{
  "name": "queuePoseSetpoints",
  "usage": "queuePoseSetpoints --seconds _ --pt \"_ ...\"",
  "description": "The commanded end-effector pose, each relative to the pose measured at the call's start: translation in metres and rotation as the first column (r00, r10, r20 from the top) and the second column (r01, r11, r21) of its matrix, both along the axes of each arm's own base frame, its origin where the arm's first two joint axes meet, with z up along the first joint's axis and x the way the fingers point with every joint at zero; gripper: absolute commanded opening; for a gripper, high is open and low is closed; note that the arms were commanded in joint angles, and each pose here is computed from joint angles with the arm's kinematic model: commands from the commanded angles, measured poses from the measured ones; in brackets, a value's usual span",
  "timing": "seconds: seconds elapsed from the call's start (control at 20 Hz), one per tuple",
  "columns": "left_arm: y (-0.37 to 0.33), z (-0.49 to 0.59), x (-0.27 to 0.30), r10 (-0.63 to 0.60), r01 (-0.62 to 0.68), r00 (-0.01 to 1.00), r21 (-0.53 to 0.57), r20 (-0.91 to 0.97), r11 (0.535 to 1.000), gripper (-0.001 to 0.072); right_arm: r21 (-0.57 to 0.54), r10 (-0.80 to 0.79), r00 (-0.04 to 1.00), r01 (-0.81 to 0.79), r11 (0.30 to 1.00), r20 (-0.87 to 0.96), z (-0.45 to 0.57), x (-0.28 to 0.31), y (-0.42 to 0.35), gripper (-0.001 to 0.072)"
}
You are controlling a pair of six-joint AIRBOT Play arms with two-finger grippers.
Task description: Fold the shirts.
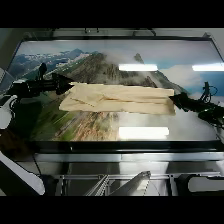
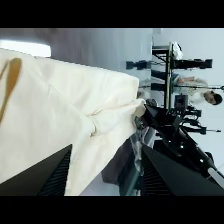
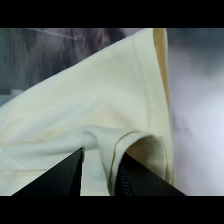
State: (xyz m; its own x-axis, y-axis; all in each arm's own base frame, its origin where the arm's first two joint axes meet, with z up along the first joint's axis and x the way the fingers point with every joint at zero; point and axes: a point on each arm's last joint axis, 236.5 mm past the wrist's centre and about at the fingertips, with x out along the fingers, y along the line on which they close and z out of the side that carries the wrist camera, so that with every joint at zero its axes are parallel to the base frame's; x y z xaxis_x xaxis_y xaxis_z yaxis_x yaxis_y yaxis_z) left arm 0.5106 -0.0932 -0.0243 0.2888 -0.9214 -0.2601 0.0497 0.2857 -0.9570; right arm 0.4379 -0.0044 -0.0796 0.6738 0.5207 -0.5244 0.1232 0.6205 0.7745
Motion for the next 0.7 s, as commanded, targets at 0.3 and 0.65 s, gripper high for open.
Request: queuePoseSetpoints --seconds 0.3,0.65 --pt "0.017 0.08 0.003 -0.142 0.145 0.988 -0.06 0.053 0.988 0.0547 -0.179 0.083 0.986 -0.109 0.978 -0.144 -0.001 -0.025 -0.047 0.0626" --pt "-0.08 0.082 -0.014 -0.308 0.311 0.949 -0.037 0.067 0.95 -0.0003 -0.029 0.148 0.962 -0.158 0.987 -0.228 -0.032 -0.02 0.019 0.0475"
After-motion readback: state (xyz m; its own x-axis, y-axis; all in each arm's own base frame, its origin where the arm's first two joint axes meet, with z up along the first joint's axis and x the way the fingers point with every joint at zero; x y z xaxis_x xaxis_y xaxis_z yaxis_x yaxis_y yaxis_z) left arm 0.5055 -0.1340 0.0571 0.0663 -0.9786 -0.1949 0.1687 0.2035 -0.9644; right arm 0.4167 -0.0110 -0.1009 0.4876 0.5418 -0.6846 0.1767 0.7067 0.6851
